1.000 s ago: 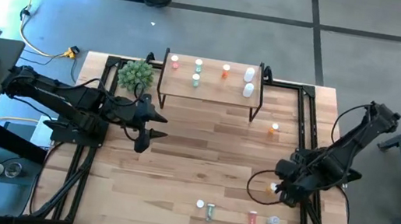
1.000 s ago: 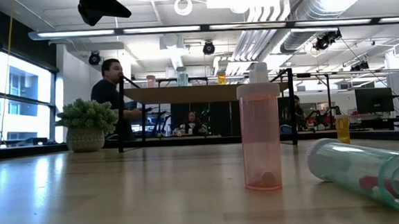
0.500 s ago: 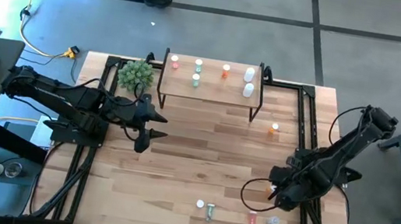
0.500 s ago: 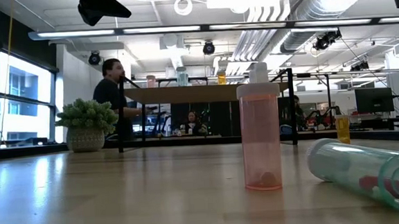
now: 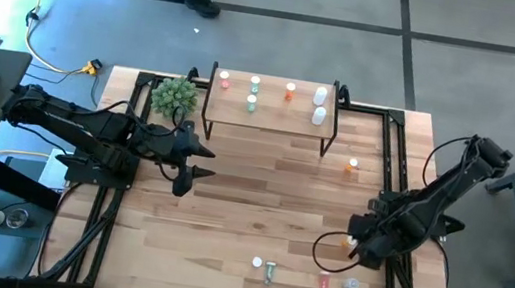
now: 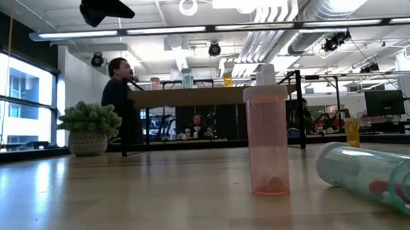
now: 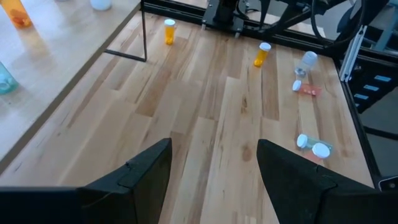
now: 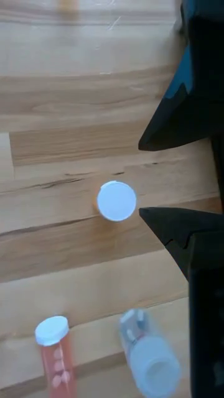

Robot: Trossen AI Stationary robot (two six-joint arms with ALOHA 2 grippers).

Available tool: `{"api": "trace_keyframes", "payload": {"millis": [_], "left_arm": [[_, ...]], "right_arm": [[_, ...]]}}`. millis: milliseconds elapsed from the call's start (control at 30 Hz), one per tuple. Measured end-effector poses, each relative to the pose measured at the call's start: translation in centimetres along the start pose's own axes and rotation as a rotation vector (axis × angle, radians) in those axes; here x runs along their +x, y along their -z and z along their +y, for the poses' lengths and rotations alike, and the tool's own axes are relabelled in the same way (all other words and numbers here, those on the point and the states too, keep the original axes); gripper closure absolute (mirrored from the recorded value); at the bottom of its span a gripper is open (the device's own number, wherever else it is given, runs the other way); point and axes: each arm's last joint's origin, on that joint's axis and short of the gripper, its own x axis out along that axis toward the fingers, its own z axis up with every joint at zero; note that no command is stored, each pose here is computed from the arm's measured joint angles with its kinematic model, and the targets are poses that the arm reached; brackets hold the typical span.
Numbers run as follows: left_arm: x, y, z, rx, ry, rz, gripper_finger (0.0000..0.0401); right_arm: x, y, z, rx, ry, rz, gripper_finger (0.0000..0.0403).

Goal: Pick and place medicine bottles onto shelf by color
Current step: Put the bottom orange pill bottle on the shelf aligned with the other orange pill bottle

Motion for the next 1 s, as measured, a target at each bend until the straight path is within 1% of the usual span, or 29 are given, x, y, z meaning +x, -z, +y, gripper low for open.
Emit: {"api": "trace_keyframes", "payload": {"millis": [100,267,533,767,867,1000], "left_arm": [[0.0,0.0,0.0,-0.026,0.002,0.001,0.0174],[0.0,0.0,0.0,-0.042,0.003,0.001,0.0174],[0.0,0.0,0.0,-0.042,0.003,0.001,0.0174],[0.0,0.0,0.0,-0.042,0.003,0.001,0.0174],[0.0,0.0,0.0,-0.042,0.003,0.001,0.0174],[0.0,0.0,0.0,-0.042,0.003,0.001,0.0174]], "right_arm": [[-0.6,0.1,-0.6,-0.015,-0.026,-0.009,0.0253],[-1.4,0.2,-1.3,-0.001,-0.062,-0.047,0.0253],[-1.5,-0.3,-0.9,0.012,-0.104,-0.102,0.0253],[-1.5,-0.4,-0.8,0.078,-0.116,-0.107,0.0253],[-1.5,-0.3,-0.8,0.079,-0.113,-0.106,0.0245],[-1.3,-0.4,-0.7,0.077,-0.103,-0.098,0.0218]]}}
